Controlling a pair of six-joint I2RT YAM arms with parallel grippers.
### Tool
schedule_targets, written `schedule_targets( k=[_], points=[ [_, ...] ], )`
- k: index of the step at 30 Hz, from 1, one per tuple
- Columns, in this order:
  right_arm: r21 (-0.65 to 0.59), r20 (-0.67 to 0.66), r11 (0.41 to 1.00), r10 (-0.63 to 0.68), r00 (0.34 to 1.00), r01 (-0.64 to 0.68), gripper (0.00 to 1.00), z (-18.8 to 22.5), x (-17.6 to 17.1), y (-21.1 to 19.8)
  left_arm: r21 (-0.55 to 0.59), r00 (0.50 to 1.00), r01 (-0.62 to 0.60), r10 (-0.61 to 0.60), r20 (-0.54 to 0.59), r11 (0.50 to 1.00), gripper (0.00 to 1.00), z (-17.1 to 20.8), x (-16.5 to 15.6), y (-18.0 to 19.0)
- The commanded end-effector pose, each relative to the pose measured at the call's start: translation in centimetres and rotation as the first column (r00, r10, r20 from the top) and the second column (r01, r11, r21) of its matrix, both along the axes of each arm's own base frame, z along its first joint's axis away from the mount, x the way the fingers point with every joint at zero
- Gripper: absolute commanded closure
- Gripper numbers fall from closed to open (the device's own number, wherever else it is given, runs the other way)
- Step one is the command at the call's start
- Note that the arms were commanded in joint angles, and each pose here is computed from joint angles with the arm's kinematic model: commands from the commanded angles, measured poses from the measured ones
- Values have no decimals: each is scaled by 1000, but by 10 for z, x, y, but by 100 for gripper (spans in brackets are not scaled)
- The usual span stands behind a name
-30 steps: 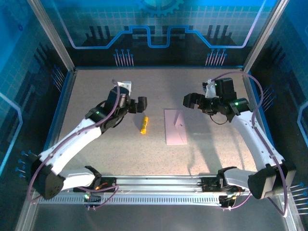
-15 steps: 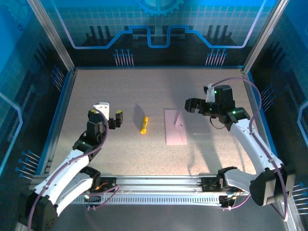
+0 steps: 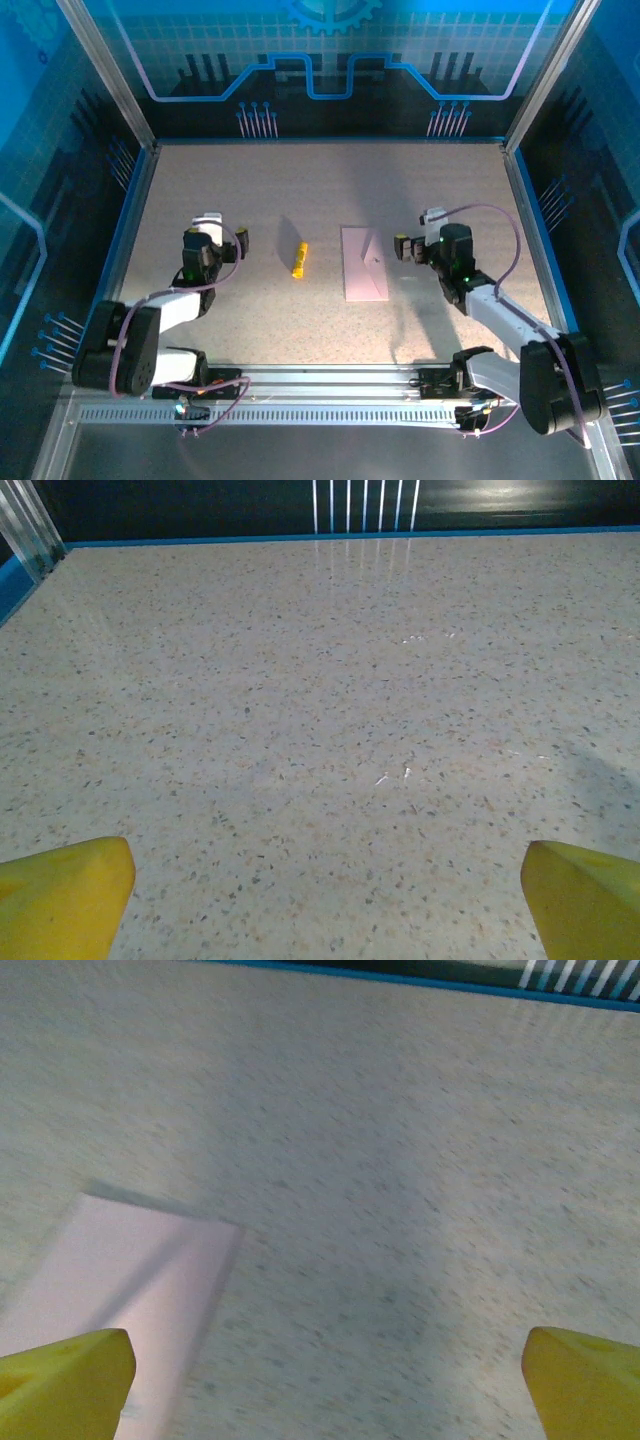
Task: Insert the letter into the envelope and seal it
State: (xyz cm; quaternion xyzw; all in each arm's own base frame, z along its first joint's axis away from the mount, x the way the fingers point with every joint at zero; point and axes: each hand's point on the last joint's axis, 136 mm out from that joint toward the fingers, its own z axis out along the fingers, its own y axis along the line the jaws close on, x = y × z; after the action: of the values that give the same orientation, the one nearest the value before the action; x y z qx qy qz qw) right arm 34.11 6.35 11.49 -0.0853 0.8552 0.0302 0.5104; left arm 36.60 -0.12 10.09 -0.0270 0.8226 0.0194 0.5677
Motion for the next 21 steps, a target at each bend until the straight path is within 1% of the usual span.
schedule_targets(
  k=[1,2,4,5,6,7,9,10,11,12,14,17,21],
  points=[
    [-44,199,988,-135,971,147,0,24,23,-35,-62,989,63,-54,136,996,1,15,15,-7],
    [-47,201,989,-129,971,141,0,18,25,-37,-62,990,68,-59,130,996,1,10,17,-7],
    [-36,252,989,-131,959,145,0,17,32,-42,-57,988,82,-74,139,995,1,3,21,-9],
    [-33,256,987,-144,956,157,0,15,36,-44,-68,992,79,-72,103,995,1,-2,20,-9],
    [-21,248,985,-158,956,169,0,12,41,-46,-73,994,79,-72,83,994,1,-2,21,-8],
    [-23,228,986,-157,961,167,0,5,44,-47,-76,994,75,-68,89,994,0,-2,25,-7],
    [-22,205,990,-129,970,136,0,-11,50,-41,-81,996,75,-71,54,994,1,-5,27,-7],
    [-22,225,991,-122,967,130,0,-12,53,-40,-79,995,82,-77,57,994,1,-4,30,-8],
    [-25,216,990,-130,968,139,0,-11,53,-42,-81,996,80,-77,43,993,1,-6,30,-8],
    [-18,180,990,-138,974,143,0,-16,53,-43,-84,997,77,-74,36,994,1,-5,32,-7],
    [-11,193,989,-141,971,146,0,-14,54,-45,-84,997,77,-74,33,994,1,-5,33,-7],
    [-7,171,989,-142,975,146,0,-16,57,-46,-82,997,78,-75,34,994,1,-5,33,-7],
    [-5,173,991,-134,976,137,0,-16,57,-45,-82,997,78,-75,34,994,1,-5,33,-7]
  ],
)
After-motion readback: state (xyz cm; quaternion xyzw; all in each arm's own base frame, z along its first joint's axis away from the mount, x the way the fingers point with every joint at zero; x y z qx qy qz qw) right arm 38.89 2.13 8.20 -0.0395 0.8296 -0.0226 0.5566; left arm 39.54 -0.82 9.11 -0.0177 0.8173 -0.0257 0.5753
